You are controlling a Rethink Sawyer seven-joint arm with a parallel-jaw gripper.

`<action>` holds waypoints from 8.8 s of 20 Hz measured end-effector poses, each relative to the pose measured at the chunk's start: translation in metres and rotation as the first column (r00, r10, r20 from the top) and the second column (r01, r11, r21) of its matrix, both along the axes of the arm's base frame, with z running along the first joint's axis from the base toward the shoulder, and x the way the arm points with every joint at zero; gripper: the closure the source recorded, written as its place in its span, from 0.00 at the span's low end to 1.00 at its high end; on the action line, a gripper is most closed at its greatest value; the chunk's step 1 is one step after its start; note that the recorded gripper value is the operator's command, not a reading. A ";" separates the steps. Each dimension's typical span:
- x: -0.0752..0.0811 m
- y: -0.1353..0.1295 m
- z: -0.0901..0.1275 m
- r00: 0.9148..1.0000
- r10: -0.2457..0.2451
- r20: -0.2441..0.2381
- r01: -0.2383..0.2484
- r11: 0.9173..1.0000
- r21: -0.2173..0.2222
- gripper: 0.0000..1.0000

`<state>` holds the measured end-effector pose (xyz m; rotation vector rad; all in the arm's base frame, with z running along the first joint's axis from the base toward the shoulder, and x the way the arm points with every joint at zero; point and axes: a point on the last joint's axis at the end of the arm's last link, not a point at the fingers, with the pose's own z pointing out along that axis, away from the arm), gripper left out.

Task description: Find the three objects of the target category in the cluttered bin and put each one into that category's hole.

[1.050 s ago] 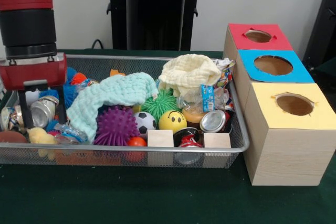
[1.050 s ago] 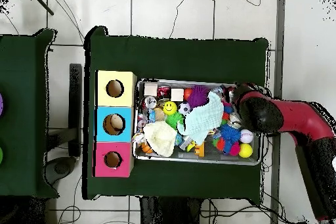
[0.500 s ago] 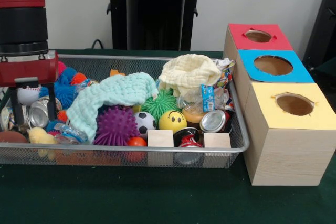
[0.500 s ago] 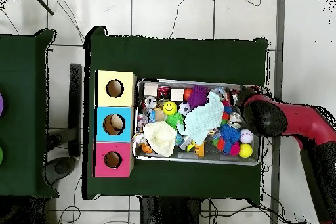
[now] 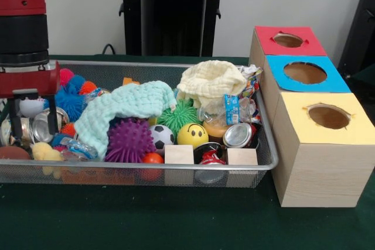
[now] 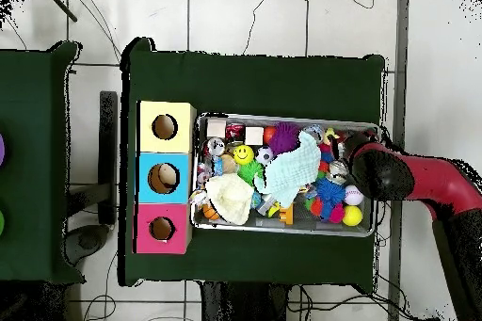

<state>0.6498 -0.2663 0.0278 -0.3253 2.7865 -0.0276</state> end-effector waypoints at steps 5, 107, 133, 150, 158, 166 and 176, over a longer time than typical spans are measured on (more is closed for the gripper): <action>-0.005 0.003 -0.011 1.000 -0.002 -0.015 0.002 1.000 0.013 0.00; 0.012 0.025 -0.071 0.998 0.068 -0.001 -0.067 0.997 0.042 0.00; 0.013 0.025 -0.070 0.997 0.072 -0.011 -0.072 0.997 0.036 0.00; 0.015 0.025 -0.070 0.997 0.070 -0.023 -0.069 0.997 0.035 0.00; 0.015 0.025 -0.070 0.997 0.068 -0.025 -0.067 0.997 0.037 0.00; 0.016 0.024 -0.070 0.998 0.061 -0.031 -0.060 0.997 0.044 0.00; 0.017 0.023 -0.070 0.998 0.052 -0.038 -0.050 0.997 0.052 0.00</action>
